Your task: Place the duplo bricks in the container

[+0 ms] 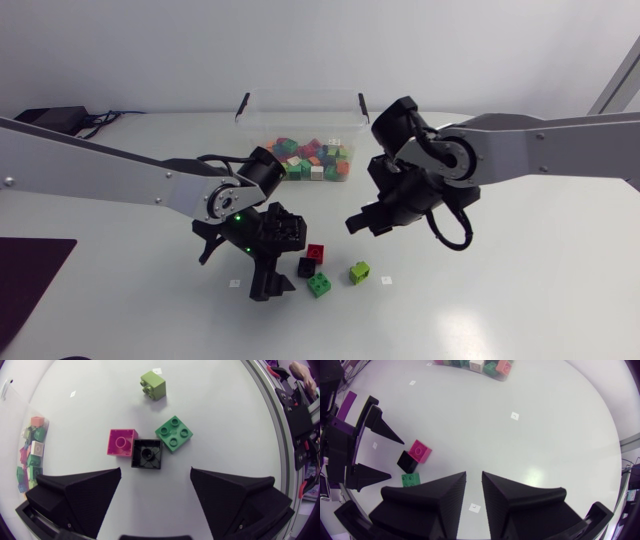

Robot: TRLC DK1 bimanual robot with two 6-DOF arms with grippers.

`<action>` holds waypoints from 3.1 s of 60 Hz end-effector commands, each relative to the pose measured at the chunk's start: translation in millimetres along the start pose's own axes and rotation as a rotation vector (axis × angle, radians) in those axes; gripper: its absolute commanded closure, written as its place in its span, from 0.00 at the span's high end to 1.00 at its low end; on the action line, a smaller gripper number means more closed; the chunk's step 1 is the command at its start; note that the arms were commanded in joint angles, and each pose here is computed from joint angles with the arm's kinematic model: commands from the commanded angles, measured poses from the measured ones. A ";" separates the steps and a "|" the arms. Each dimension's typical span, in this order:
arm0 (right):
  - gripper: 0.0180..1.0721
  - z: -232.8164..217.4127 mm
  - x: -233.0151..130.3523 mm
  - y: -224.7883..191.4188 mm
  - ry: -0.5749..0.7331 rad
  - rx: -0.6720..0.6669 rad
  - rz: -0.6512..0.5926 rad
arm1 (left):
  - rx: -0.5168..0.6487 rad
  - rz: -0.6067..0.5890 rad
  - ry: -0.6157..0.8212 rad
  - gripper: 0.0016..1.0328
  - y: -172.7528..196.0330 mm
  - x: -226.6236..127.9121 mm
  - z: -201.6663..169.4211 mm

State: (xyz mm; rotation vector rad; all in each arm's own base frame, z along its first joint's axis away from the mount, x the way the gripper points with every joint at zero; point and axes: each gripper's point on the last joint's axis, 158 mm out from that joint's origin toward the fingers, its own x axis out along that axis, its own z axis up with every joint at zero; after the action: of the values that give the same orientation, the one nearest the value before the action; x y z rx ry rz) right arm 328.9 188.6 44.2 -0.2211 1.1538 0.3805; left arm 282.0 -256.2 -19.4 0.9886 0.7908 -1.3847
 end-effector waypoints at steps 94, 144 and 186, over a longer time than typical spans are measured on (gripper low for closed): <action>0.85 -68.2 44.3 34.6 0.166 -0.264 0.003 | 0.024 -0.074 0.026 0.28 3.2 -12.8 -11.0; 0.48 -75.7 62.1 39.3 0.171 -0.276 -0.007 | -0.047 0.178 -0.116 0.28 59.9 -105.5 14.2; 0.27 -9.8 4.0 13.8 0.002 -0.162 -0.009 | -0.290 0.491 -0.351 0.28 180.8 -173.7 47.6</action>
State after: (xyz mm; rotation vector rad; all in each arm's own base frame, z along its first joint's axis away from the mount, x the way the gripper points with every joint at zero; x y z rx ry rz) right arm 304.5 196.0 15.1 -0.4026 1.1708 0.4705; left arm 424.6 -242.8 175.3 0.7016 0.4134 -0.9866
